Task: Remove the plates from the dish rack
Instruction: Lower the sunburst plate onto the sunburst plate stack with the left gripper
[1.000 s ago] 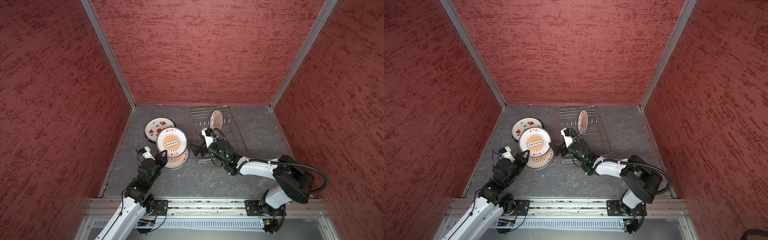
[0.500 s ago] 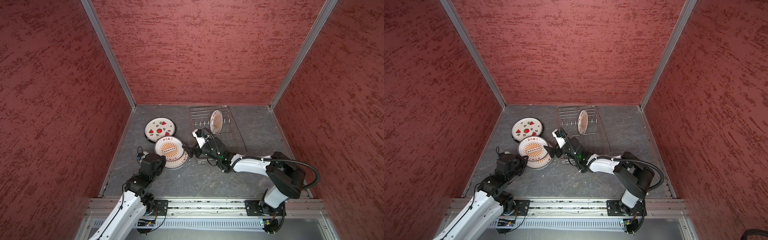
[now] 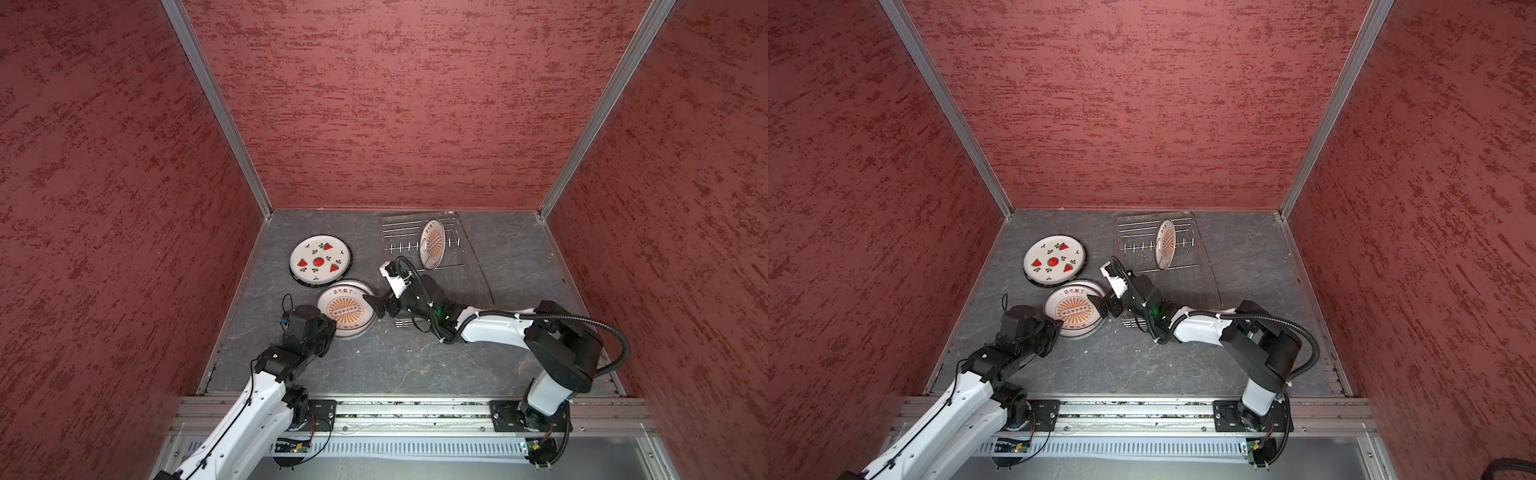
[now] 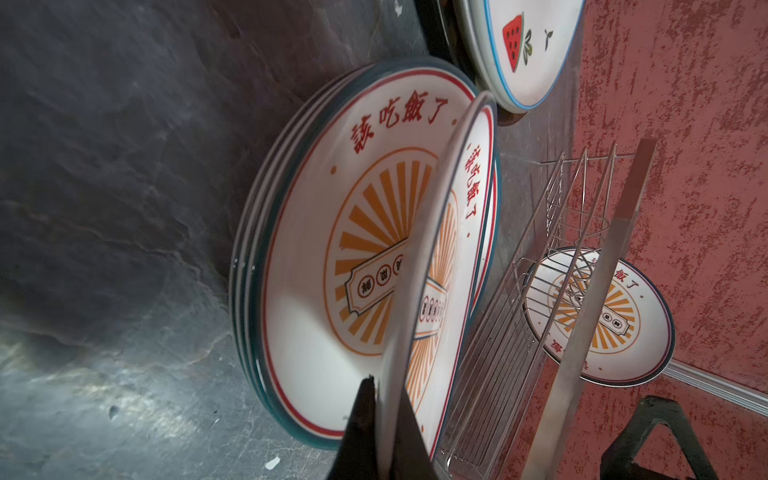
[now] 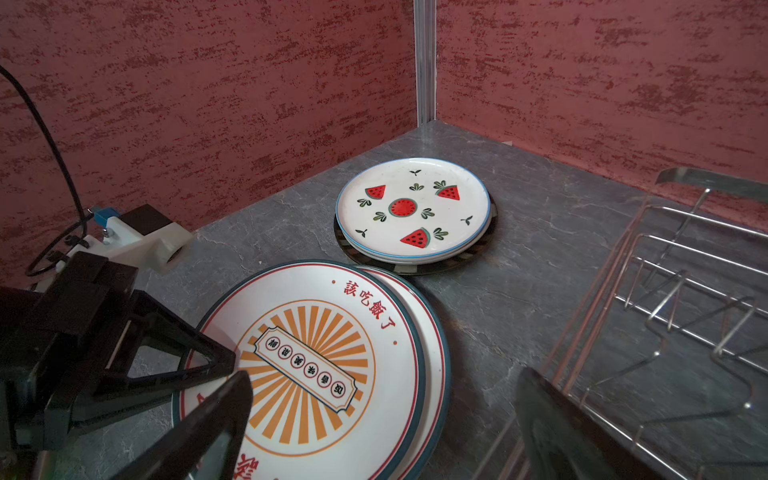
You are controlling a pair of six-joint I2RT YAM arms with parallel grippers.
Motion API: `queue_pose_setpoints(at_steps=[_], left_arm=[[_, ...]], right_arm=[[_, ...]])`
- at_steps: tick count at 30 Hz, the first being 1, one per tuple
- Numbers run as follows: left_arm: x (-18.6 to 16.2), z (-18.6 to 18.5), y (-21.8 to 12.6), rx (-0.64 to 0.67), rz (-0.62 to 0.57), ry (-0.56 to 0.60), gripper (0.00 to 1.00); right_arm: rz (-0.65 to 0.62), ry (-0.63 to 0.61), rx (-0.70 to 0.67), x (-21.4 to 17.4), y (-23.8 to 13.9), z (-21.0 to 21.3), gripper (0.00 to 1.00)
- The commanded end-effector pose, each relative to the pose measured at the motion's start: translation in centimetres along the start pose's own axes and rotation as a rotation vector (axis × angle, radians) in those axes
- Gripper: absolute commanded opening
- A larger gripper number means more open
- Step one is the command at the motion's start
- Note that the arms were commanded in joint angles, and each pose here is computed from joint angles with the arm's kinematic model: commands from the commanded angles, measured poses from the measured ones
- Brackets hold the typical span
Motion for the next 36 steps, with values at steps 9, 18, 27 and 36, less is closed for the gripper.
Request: queue_pose_setpoints(at_steps=[9,18,27,36], left_arm=[[0.1,-0.6,0.5,-0.054,0.037,-0.066,0.02],[0.2,0.1,1.0,-0.052,0.047,-0.091,0.29],[0.6,0.3,0.9,-0.045,0.009,-0.112,0.50],[1.1,0.5,0.8,-0.017,-0.037,-0.118,0.57]], right_arm=[[-0.007,-0.040,-0.110,0.6,-0.5,-1.0,0.99],[0.014,-0.042,-0.102,0.4,-0.7,-0.9,0.99],[0.012,-0.049,-0.087,0.4,-1.0,-0.7,0.99],[0.021,-0.055,-0.093,0.2,-0.9,-0.8,0.99]])
Point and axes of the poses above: each gripper's point midway between its finger pads, its own y axis out along the fingers, its own z axis along the line the jaws close on, x = y × z, the point moved 6 cm from there along -y, back along the fingers, and after that the axes turned 12 degrees about -y, right-handed, at the moved point
